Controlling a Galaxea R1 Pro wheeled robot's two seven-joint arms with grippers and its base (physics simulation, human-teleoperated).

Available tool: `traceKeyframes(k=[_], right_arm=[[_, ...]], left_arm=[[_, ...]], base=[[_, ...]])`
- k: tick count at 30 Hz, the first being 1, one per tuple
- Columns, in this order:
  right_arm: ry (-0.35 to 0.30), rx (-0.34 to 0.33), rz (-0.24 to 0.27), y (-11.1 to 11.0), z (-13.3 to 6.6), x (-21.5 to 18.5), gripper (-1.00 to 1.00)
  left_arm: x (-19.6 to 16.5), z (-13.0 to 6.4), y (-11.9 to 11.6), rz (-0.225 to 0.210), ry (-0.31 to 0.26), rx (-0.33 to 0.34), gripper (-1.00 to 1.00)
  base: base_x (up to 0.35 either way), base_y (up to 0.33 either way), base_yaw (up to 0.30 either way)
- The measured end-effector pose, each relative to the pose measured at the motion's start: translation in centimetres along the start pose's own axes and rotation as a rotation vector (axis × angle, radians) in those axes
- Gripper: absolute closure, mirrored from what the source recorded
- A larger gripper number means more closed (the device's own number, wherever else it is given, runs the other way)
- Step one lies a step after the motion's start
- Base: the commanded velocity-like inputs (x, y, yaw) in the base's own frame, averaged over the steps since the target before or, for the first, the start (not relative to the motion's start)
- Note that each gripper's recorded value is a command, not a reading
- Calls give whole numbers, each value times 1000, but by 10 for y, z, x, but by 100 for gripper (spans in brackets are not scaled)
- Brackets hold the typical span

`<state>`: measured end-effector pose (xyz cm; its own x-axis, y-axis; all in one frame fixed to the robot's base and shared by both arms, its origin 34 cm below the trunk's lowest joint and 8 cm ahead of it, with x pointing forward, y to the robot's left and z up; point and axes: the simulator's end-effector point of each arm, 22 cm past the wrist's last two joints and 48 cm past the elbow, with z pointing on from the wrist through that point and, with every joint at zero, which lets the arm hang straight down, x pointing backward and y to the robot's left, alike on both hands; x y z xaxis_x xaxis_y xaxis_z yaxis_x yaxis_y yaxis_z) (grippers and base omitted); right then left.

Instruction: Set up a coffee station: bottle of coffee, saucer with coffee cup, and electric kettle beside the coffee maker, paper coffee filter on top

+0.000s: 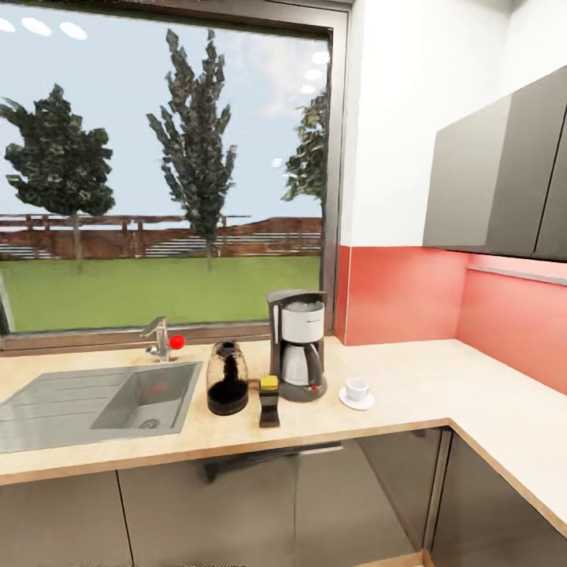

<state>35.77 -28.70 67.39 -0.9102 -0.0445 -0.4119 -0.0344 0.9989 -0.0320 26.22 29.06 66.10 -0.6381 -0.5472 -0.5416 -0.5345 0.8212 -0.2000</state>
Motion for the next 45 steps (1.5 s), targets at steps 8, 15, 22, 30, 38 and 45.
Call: traceKeyframes(k=[8,15,22,30,38,45], right_arm=[[0,3,-1,-1,0,0,100],[9,2,-3,-6,0,4,100],[6,-12,-8,7,0,-6,100],[7,-44,-14,28,1,-7,100],[6,-37,3,28,1,-5,100],[6,-33,2,26,1,-5,100]], left_arm=[[-1,0,0,-1,-3,0,-100],[-2,0,0,-1,-7,0,-100],[-10,2,12,9,-17,-23,-100],[-15,2,14,29,-25,-7,-100],[-19,3,15,30,-38,-9,-100],[-19,3,12,26,-35,-1,-100]], base=[[-108,-268,141],[-65,-68,3],[-5,-5,0],[0,0,0],[0,0,0],[-46,0,0]])
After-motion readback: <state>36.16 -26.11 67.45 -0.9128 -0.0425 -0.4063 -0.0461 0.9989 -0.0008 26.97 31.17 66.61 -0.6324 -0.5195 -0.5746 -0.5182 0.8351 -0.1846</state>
